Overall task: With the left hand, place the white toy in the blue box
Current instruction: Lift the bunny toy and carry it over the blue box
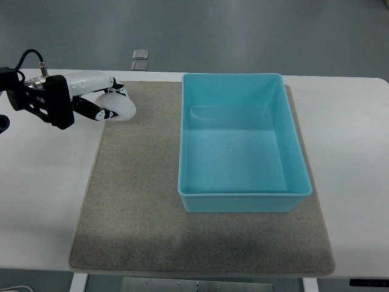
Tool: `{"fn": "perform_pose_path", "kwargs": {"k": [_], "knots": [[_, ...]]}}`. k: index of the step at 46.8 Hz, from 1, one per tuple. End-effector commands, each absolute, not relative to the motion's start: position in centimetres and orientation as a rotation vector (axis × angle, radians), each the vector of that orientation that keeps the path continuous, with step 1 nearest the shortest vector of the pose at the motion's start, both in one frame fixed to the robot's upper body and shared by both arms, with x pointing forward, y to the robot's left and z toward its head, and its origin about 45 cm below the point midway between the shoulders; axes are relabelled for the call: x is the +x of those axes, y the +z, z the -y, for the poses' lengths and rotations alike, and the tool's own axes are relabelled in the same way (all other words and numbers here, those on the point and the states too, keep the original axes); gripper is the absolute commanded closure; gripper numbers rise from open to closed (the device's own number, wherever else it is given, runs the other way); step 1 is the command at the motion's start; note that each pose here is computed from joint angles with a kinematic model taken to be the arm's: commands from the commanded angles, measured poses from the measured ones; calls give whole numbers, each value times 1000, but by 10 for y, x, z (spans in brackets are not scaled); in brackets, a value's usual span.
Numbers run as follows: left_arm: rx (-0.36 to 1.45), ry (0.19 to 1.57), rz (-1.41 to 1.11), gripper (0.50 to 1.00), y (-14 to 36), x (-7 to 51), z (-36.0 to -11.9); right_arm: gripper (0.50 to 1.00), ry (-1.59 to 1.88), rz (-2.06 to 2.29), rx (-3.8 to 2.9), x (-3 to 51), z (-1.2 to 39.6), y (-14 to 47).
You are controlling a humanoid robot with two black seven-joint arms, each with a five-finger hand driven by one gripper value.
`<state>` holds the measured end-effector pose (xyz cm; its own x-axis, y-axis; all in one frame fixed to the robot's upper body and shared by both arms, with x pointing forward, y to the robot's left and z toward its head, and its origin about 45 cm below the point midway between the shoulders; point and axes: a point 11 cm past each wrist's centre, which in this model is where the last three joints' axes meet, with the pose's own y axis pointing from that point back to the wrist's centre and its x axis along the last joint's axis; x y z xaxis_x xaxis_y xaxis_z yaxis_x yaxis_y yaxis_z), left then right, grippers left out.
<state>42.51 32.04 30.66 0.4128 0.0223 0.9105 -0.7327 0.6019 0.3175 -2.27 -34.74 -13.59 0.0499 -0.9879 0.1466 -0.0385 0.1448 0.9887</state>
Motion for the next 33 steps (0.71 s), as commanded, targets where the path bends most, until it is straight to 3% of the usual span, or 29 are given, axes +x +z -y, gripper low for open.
{"fn": "perform_pose_path", "kwargs": {"k": [1, 10, 26, 33], "knots": [[771, 538, 1098, 1000, 327, 428, -309, 564, -1046, 1261, 1150, -23, 347, -136], [666, 488, 1205, 1000, 366, 435, -260, 564, -1046, 1261, 1150, -23, 347, -136], [505, 396, 1285, 1000, 391, 436, -177, 564, -1046, 1261, 1150, -23, 347, -136], [431, 291, 1306, 1000, 389, 426, -121, 564, -1046, 1261, 1150, -23, 347, -136]]}}
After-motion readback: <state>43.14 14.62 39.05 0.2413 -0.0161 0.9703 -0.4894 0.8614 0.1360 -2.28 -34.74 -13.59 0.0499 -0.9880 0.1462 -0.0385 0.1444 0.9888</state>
